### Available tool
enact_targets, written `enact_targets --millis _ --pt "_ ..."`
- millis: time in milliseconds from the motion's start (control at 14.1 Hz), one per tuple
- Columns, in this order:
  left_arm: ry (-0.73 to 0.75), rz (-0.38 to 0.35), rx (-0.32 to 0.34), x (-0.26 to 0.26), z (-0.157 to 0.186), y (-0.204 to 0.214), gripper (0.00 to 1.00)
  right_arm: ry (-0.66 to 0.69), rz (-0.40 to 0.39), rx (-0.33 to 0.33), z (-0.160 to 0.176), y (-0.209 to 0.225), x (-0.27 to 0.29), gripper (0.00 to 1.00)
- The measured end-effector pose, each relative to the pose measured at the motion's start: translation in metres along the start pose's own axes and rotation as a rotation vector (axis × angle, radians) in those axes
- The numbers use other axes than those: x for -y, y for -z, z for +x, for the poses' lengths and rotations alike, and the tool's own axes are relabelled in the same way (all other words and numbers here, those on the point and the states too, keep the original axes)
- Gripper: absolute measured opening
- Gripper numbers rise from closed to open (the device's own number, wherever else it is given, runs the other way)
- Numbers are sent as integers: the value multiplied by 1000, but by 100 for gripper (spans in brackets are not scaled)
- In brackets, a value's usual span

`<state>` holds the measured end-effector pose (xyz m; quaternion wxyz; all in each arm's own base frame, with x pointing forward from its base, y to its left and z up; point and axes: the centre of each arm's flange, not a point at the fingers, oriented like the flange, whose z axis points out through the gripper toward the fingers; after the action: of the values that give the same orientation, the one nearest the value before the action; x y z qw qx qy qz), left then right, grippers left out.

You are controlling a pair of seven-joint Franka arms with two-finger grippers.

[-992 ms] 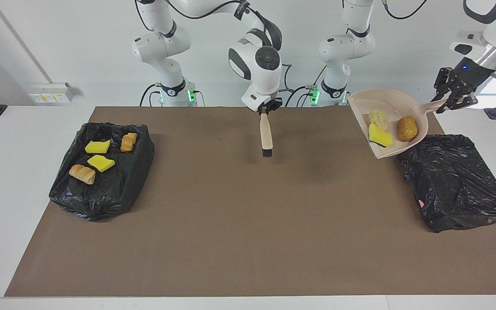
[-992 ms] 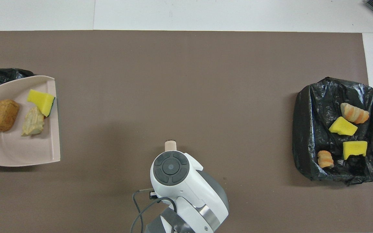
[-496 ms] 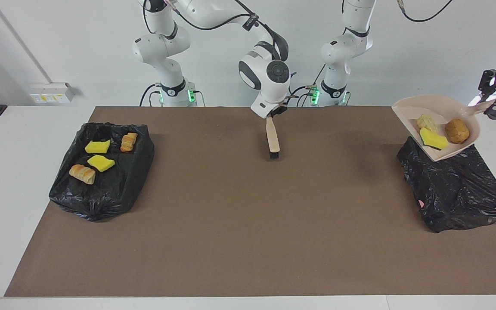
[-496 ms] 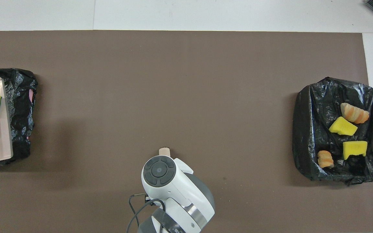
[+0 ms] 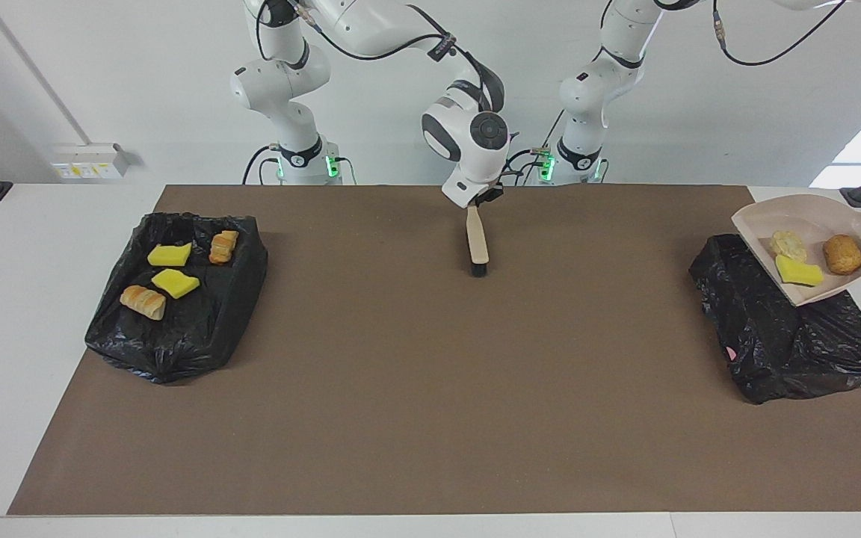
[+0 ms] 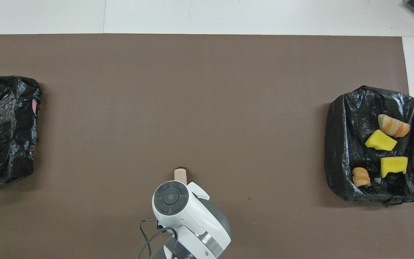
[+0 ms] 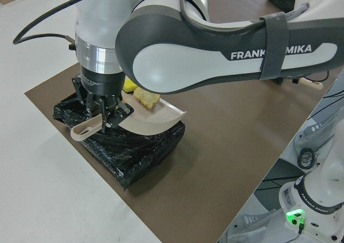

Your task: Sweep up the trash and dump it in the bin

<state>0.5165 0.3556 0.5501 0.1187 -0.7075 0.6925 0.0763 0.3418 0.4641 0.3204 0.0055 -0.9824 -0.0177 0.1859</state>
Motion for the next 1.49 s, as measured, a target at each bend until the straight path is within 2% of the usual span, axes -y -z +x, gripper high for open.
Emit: enact_targets --millis 213,425,638,779,921,1205,1488 --pt "-105 -27 152 14 8 -9 33 -6 -27 29 2 22 -5 66" --pt "-145 -51 255 31 38 -11 33 -5 -43 30 5 59 -9 97" --pt "-130 -64 387 44 68 -12 33 7 -52 7 11 101 -23 100" --pt "-129 -54 427 48 80 -15 33 63 -45 1 15 137 -49 100" --pt "-140 -20 440 51 83 -17 33 123 -40 -11 15 177 -82 100" --pt "-138 112 448 62 84 -12 33 214 -92 -77 21 246 -139 100" --pt "-77 109 434 56 85 -25 33 276 -107 -138 45 295 -215 100"
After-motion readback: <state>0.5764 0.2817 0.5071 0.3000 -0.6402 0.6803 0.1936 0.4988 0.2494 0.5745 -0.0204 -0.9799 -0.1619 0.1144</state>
